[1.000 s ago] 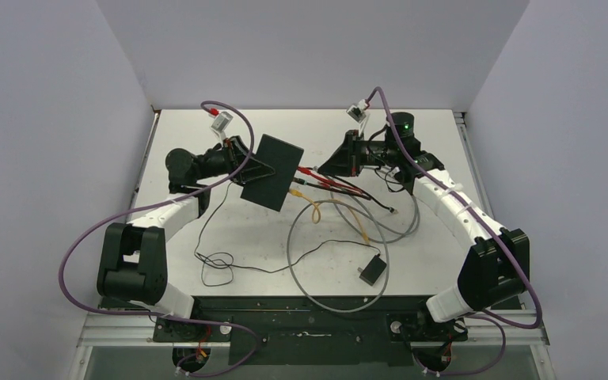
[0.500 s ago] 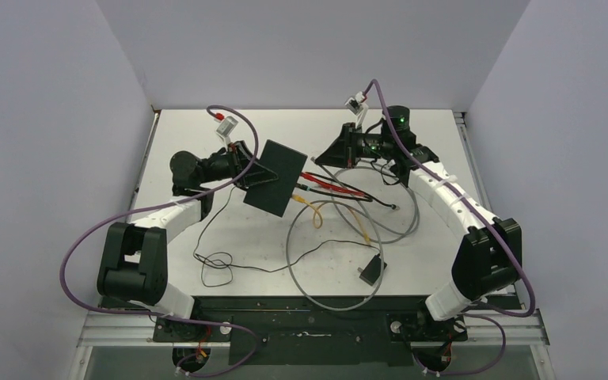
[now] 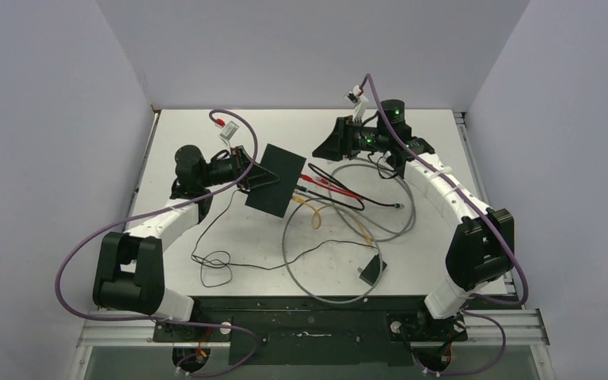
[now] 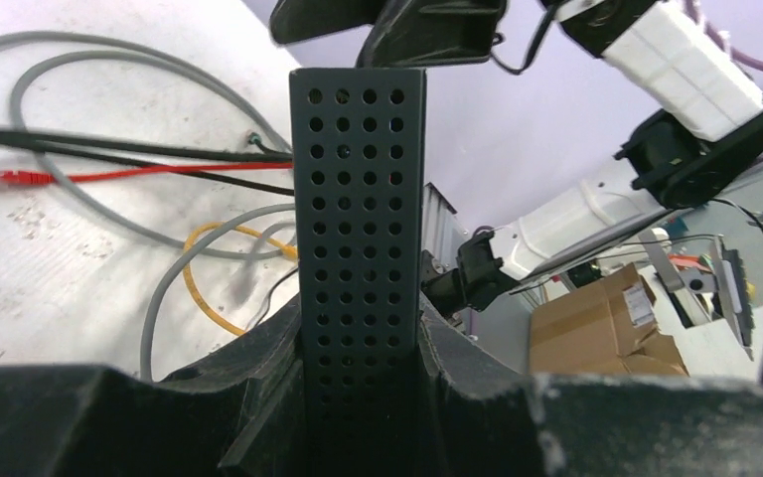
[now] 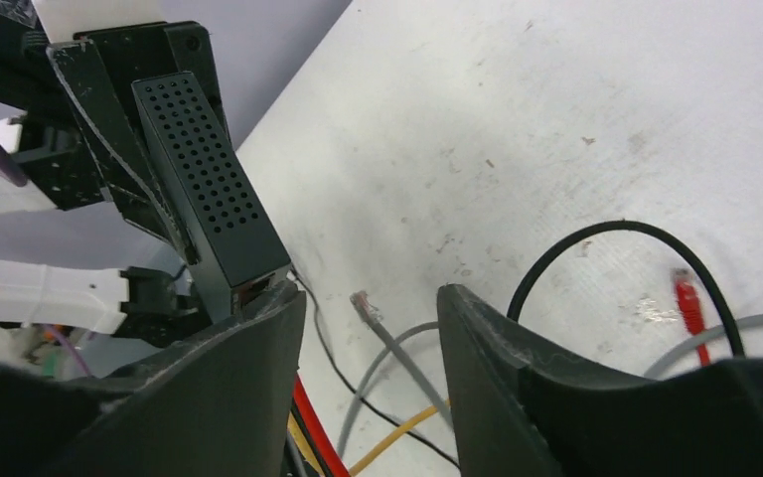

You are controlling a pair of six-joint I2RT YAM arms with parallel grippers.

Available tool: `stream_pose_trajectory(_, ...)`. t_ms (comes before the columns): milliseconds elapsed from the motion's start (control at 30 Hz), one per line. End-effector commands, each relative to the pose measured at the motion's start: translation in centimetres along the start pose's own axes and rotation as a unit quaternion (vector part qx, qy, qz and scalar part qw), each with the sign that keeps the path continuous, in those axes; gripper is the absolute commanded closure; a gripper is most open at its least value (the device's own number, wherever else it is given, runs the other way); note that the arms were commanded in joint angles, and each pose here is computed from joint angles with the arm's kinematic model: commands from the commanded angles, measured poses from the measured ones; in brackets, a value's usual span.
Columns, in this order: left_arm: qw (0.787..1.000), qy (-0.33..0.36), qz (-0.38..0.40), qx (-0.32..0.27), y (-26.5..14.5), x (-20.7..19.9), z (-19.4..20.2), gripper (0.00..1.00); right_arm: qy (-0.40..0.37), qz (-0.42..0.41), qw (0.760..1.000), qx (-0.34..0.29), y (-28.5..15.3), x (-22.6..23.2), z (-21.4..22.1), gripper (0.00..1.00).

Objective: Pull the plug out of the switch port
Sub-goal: Place the connector at the center of the board.

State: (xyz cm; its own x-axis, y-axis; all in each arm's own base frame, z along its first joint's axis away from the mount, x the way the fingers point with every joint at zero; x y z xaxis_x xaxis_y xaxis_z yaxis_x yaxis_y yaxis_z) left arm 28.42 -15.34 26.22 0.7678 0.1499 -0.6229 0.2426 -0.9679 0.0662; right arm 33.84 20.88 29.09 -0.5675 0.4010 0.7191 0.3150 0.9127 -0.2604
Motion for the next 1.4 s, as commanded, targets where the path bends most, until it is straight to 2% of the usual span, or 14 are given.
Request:
stream_pose_trajectory(0, 0.996, 0.073, -0.041, -0.024, 0.0, -0.8, -2.2, 1.00, -0.048, 0.042, 0.997, -0.047, -0.9, 0.7, -2.5, 0.41)
stream_pose_trajectory(200, 0.994, 0.078, -0.078, -0.025, -0.3, 0.0, -2.5, 1.00, -0.051, 0.102, 0.992, -0.053, -2.2, 0.1, -2.2, 0.19)
stream_pose_trajectory(333, 0.992, 0.074, -0.099, -0.025, -0.4, 0.5, -2.6, 1.00, -0.057, 0.146, 0.987, -0.042, -3.3, -0.4, -1.0, 0.12)
stream_pose_trajectory(633, 0.983, 0.035, -0.178, -0.007, -1.1, 3.0, -2.0, 1.00, -0.022, 0.257, 0.966, 0.013, -5.8, -3.0, 4.5, 0.11)
stream_pose_trajectory(867, 0.973, 0.034, -0.227, -0.006, -2.1, 4.0, -2.5, 1.00, 0.018, 0.326, 0.942, 0.077, -6.4, -6.1, 8.6, 0.11)
stream_pose_trajectory(1000, 0.968, 0.027, -0.248, 0.000, -2.7, 4.4, -2.7, 1.00, 0.039, 0.372, 0.919, 0.126, -6.5, -8.1, 10.6, 0.11)
stream_pose_trajectory(1367, 0.953, 0.026, -0.303, -0.019, -4.8, 4.7, -3.5, 1.00, 0.010, 0.428, 0.877, 0.216, -5.3, -10.0, 13.6, 0.11)
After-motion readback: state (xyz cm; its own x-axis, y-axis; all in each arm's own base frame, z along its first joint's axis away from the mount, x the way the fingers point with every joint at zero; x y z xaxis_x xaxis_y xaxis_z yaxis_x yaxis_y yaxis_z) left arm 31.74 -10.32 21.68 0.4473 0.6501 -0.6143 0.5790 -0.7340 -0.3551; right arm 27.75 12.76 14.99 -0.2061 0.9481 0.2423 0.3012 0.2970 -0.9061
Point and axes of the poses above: each gripper's point midway between its finger pads, its own y axis out along the fingers, its own x axis along the line the jaws close on, z = x × y, the point moved 8 cm from there along -y, back along the fingers, and after that the axes turned 9 degrees about y, right-handed, at the moved point
